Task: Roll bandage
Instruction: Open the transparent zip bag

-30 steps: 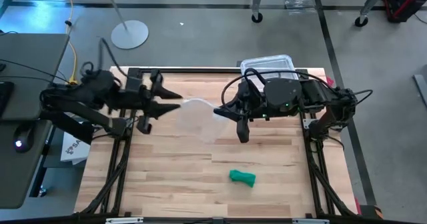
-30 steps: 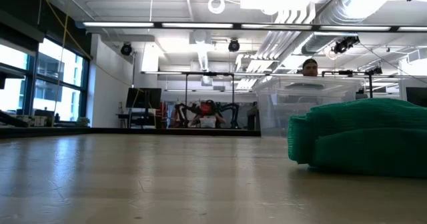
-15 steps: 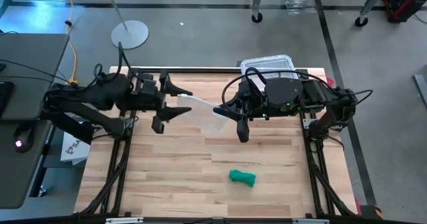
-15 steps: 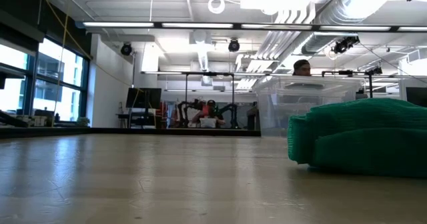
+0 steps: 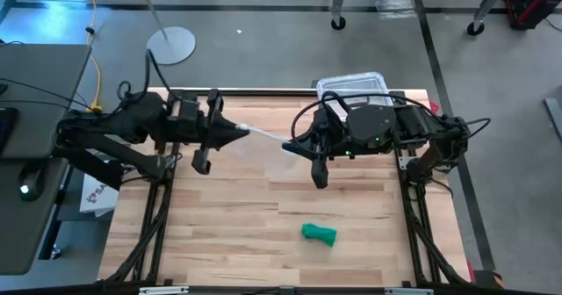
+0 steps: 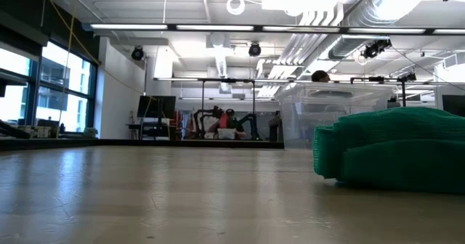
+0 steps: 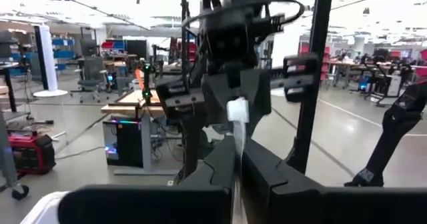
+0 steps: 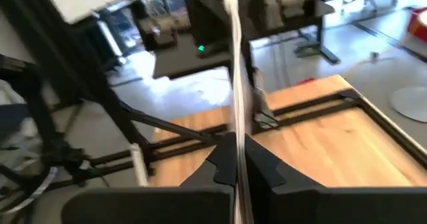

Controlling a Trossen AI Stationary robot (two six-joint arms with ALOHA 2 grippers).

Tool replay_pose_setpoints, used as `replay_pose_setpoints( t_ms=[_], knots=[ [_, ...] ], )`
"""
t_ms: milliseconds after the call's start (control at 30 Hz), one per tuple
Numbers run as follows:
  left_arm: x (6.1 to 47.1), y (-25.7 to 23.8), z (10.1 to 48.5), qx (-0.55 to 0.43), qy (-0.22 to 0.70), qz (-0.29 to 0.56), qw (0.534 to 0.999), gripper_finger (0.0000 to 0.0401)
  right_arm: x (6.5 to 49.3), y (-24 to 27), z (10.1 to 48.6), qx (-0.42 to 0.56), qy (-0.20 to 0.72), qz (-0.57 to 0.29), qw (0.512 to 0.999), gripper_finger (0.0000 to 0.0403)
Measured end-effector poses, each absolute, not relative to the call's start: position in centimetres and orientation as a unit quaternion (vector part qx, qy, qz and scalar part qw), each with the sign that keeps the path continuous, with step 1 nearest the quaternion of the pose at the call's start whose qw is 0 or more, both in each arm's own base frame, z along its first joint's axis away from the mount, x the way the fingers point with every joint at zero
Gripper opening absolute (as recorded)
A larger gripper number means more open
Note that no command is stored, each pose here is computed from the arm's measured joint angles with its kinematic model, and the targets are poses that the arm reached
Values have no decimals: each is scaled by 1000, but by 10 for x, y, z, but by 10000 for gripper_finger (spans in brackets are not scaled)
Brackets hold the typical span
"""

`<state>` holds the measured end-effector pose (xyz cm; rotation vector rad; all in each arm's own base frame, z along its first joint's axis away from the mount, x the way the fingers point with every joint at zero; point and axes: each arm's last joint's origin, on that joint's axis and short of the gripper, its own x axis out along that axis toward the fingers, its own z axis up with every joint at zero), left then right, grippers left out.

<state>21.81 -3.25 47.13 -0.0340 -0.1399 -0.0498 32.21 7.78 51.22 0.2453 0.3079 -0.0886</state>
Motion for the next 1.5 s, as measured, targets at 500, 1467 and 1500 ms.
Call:
replay_pose_setpoints(
  t_ms=[500, 1467, 1500],
  knots=[
    [206, -28, 481, 19, 3, 22, 1000, 1, 311, 59, 530, 87, 125, -91, 984, 153],
    [244, -37, 440, 13, 147, -28, 989, 0, 373, 60, 485, 30, 184, -4, 982, 124],
    [245, -37, 439, 12, 150, -28, 988, 0, 373, 60, 484, 29, 191, -8, 981, 124]
  ],
)
